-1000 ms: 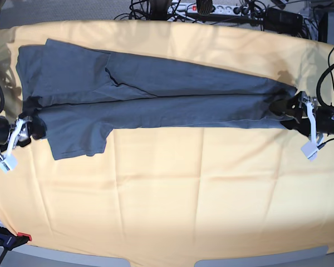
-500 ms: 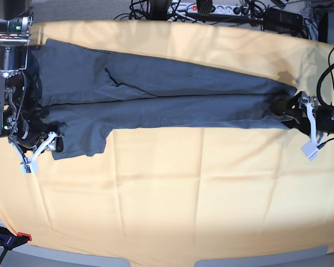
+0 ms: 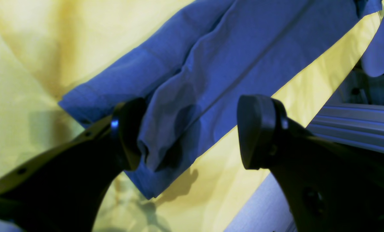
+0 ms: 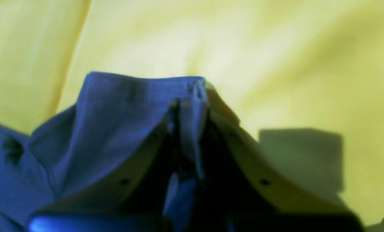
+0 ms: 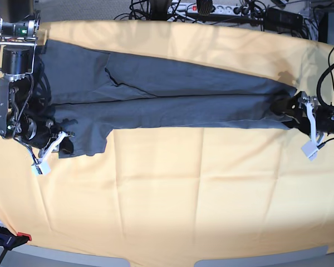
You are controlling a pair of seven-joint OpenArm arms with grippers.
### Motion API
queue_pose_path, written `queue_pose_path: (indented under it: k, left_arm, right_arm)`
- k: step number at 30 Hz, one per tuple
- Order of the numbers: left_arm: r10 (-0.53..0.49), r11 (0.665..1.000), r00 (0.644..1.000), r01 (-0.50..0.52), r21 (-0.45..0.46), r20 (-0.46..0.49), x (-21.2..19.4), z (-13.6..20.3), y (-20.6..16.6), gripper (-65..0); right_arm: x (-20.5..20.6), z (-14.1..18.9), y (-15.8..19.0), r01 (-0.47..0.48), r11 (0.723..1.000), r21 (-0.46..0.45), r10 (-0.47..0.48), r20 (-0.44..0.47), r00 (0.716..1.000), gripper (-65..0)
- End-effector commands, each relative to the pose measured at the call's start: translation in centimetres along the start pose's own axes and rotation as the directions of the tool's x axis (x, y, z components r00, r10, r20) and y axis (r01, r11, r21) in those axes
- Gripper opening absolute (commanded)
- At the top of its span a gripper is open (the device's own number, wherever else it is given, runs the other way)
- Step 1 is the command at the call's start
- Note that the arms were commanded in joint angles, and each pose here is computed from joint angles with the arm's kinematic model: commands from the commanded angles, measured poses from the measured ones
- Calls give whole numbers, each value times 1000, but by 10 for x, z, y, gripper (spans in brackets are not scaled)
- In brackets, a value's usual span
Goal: Fold the T-shirt properly
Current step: 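Grasp the sleeve end with the right gripper and tuck it onto the strip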
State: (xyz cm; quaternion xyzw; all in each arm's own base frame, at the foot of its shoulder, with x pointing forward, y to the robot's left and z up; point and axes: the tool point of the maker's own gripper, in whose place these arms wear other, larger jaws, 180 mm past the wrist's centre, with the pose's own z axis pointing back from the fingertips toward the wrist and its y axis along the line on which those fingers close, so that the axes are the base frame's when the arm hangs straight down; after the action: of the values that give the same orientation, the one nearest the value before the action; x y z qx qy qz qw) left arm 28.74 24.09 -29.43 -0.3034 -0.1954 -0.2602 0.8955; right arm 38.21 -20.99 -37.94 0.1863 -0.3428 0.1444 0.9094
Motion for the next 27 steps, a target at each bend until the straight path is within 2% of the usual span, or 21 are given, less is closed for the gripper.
queue_pose_path:
  k: [1, 3, 6, 11, 15, 20, 27]
  left_arm:
    - [-20, 1000, 999, 19, 19, 33, 12, 14, 2, -199]
    - [-20, 1000, 999, 19, 18, 39, 14, 14, 1, -199]
    - [-20, 1000, 999, 19, 19, 38, 13, 14, 2, -199]
    - [-40, 999, 997, 39, 16, 63, 18, 14, 1, -199]
    - [-44, 999, 996, 43, 16, 73, 20, 14, 1, -199]
    - [-47, 999, 996, 46, 16, 72, 20, 14, 1, -199]
    - [-47, 999, 996, 46, 16, 72, 20, 14, 1, -199]
  right_arm:
    - [23, 9, -5, -32, 999, -6, 32, 49, 998, -650]
    - [32, 11, 1, -48, 999, 26, 46, 71, 996, -650]
    - [39, 19, 15, -26, 995, 99, 18, 86, 996, -650]
    - [42, 40, 48, -57, 973, 222, 42, 74, 996, -650]
    - [38, 67, 77, -157, 950, 271, 132, 111, 985, -650]
    - [5, 94, 109, -304, 908, 287, 305, 42, 951, -650]
    - [-46, 115, 139, -359, 866, 349, 402, -56, 914, -650]
